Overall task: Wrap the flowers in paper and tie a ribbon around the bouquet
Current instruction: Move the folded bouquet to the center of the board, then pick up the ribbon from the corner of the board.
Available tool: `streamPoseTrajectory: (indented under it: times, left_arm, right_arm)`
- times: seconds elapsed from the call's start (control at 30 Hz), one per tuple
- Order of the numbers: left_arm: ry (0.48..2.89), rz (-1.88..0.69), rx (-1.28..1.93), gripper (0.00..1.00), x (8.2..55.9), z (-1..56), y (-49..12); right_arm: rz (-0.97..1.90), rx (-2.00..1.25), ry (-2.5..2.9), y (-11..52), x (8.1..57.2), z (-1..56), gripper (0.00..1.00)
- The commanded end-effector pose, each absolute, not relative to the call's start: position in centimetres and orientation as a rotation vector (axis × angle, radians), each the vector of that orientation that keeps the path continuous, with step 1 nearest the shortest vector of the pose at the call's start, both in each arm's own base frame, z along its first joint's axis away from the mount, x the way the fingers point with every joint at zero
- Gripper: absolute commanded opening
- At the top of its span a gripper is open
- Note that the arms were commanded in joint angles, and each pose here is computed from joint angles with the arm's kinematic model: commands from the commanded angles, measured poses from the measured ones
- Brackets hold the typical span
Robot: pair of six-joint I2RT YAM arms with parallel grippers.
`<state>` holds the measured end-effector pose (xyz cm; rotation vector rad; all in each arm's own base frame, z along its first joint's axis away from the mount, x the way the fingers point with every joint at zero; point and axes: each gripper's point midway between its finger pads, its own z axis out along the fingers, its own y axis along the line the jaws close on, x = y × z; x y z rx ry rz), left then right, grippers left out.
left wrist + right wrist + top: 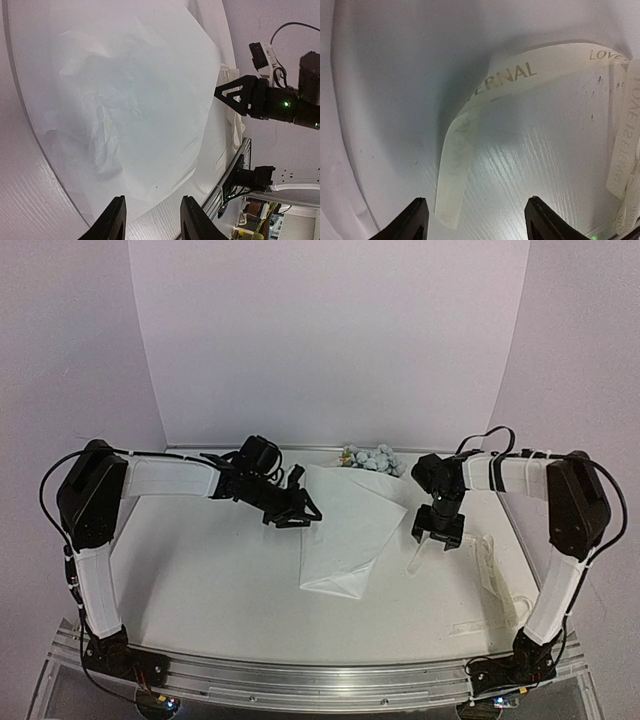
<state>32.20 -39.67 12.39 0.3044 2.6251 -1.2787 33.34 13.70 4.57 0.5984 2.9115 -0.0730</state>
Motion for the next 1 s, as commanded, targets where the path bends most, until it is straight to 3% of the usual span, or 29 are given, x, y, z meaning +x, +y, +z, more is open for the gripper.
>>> streamPoseTrajectory:
  times: [0.0,0.2,0.47,0.7,0.8,0.83,0.97]
  left_arm:
    - [2.538,-1.295,0.359,0.39,32.2,15.8,-38.9]
    - [2.53,-1.296,0.367,0.39,31.7,16.3,-38.2]
    - [2.478,-1.298,0.429,0.4,31.2,17.8,-38.0]
    - [2.4,-1.318,0.522,0.42,30.2,19.6,-38.2]
    - [2.362,-1.325,0.571,0.43,29.6,20.4,-38.8]
    - [2.353,-1.325,0.588,0.43,29.4,20.5,-39.1]
    - [2.302,-1.304,0.671,0.46,28.7,20.9,-40.2]
  right_arm:
    - [-0.091,0.899,2.833,12.2,36.2,3.9,0.64]
    - [-0.104,1.058,2.753,10.4,37.7,2.6,0.64]
    - [-0.112,1.128,2.737,9.5,37.6,1.5,0.53]
    - [-0.081,1.09,2.778,9.0,38.0,0.9,0.34]
    - [-0.044,1.047,2.802,9.4,38.3,1.0,0.16]
    - [-0.037,1.033,2.807,9.4,38.2,1.2,0.03]
    - [0.038,0.992,2.795,9.7,36.9,2.9,0.0]
